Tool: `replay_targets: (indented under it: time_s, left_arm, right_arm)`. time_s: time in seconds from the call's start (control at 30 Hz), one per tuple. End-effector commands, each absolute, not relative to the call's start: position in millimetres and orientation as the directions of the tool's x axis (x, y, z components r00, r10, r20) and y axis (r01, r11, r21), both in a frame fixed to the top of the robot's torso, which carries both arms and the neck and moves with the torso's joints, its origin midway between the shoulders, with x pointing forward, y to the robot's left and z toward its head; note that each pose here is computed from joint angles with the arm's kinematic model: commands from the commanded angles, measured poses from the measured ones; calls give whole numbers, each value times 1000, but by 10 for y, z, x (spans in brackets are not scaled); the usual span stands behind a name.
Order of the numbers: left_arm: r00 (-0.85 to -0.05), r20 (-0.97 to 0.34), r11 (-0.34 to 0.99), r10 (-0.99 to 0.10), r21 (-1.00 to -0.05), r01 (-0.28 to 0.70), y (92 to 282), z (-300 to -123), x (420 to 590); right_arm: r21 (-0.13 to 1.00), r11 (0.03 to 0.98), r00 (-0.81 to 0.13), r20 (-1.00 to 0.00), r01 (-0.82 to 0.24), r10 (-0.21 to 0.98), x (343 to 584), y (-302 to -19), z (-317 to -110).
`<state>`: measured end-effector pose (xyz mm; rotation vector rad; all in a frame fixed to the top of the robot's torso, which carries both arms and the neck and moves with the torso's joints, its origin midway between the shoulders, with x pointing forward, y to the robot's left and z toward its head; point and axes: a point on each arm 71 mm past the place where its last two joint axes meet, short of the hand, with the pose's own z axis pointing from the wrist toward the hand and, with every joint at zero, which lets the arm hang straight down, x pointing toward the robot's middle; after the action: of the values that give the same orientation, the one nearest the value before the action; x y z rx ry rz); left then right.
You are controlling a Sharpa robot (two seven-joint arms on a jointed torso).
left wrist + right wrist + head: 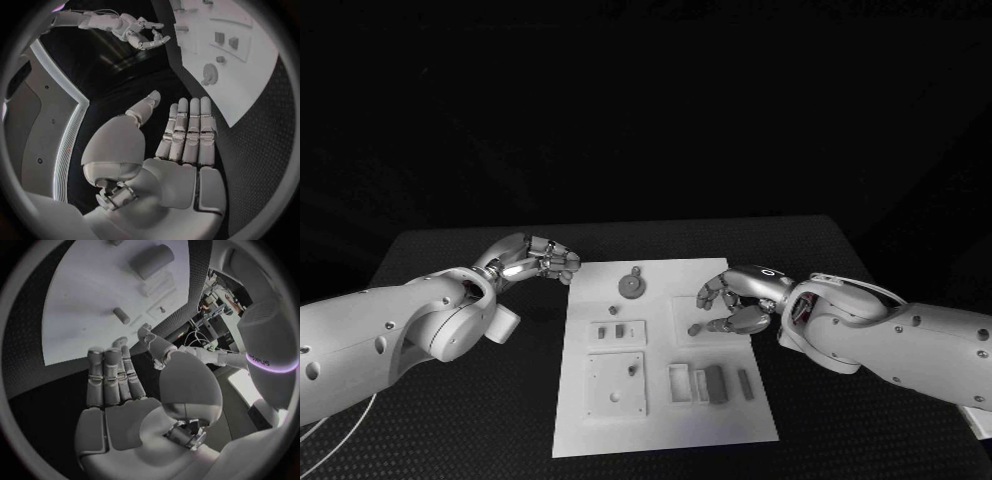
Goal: Assemble the parts on the task board
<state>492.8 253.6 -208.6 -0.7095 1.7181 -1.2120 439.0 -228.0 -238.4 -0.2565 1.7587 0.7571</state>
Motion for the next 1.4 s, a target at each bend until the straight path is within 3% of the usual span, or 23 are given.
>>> replay_targets:
  time_s: [0.03, 0.7, 1.4]
  left_arm:
    - [-429, -305, 314, -850, -948, 51, 2530, -2062, 4937]
    - [-433, -302, 315, -849, -948, 43, 2525, -2075, 4949]
    - [-440, -299, 316, -847, -948, 36, 2514, -2085, 4953]
  right_arm:
    - [265, 772, -283, -952, -577, 115, 4345, -2253, -2423]
    - [188, 776, -236, -970, -602, 52, 4310, -2063, -2673]
    - [174, 769, -216, -975, -616, 47, 4326, -1930, -2718]
